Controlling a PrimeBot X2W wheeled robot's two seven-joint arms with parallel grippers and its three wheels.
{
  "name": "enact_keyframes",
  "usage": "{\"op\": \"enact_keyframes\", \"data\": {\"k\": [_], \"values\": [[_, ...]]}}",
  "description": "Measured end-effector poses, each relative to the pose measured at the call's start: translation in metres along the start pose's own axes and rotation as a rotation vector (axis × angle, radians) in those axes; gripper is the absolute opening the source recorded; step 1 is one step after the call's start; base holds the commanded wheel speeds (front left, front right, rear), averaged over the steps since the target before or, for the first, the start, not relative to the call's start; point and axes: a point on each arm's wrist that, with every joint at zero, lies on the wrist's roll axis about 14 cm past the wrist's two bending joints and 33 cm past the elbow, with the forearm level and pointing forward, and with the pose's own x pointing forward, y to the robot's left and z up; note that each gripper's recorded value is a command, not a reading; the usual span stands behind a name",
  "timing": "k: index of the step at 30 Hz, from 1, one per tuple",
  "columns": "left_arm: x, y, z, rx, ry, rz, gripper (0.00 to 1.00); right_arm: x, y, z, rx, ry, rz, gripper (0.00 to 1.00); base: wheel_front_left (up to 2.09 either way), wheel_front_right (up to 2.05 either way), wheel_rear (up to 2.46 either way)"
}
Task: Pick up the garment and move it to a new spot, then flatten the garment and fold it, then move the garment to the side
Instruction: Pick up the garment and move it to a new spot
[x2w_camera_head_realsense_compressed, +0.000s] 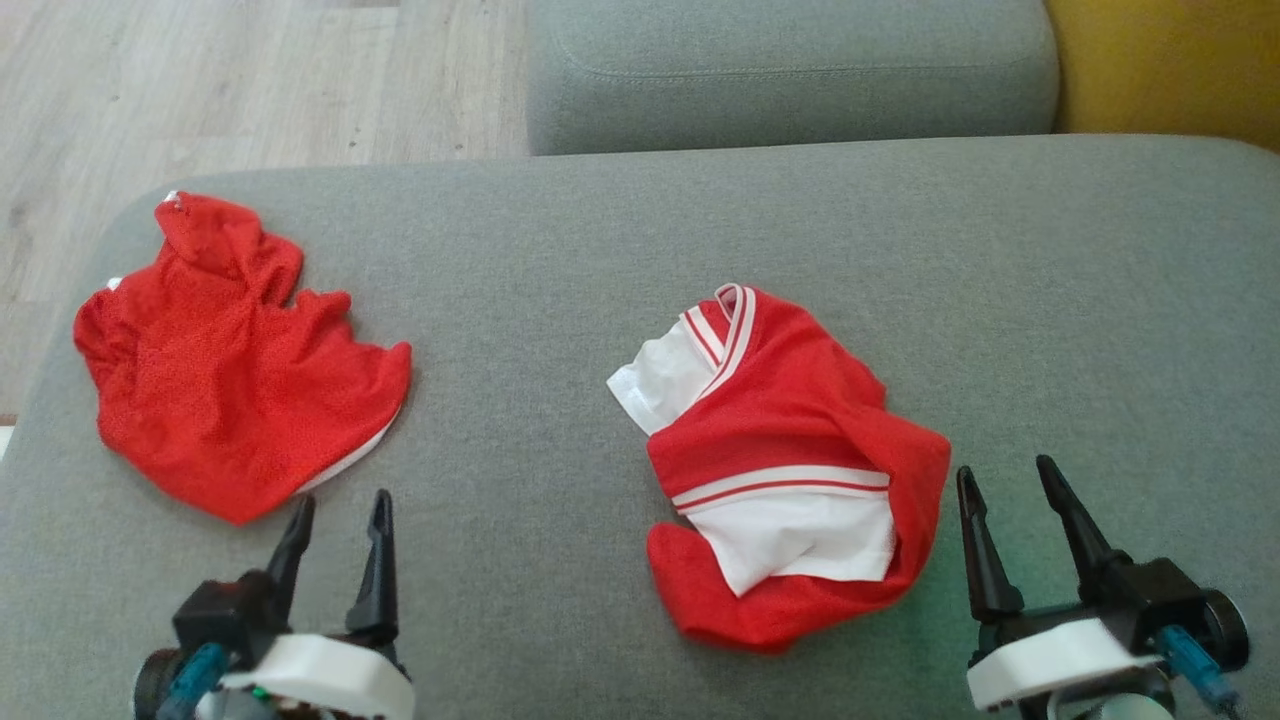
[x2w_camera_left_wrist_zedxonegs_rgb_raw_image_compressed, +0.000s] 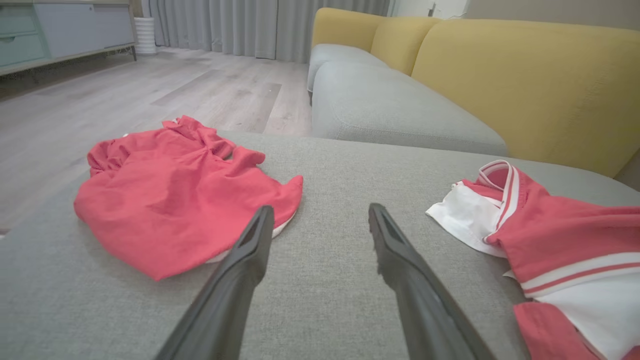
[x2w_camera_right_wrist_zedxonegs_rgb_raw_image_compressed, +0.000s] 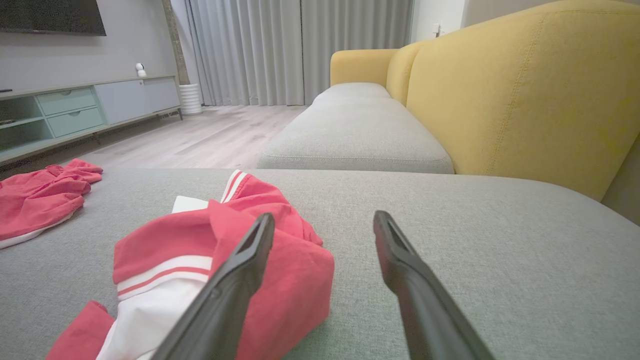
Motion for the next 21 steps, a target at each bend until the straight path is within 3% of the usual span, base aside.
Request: {"op": "enact_keyframes", "data": {"k": [21], "values": [[-0.007, 0.011, -0.001, 0.034, -0.014, 0.000, 1.00, -0.014, -0.010, -0.017, 0.019, 0.051, -0.040, 1.00, 0.00, 0.00, 0.00]]}}
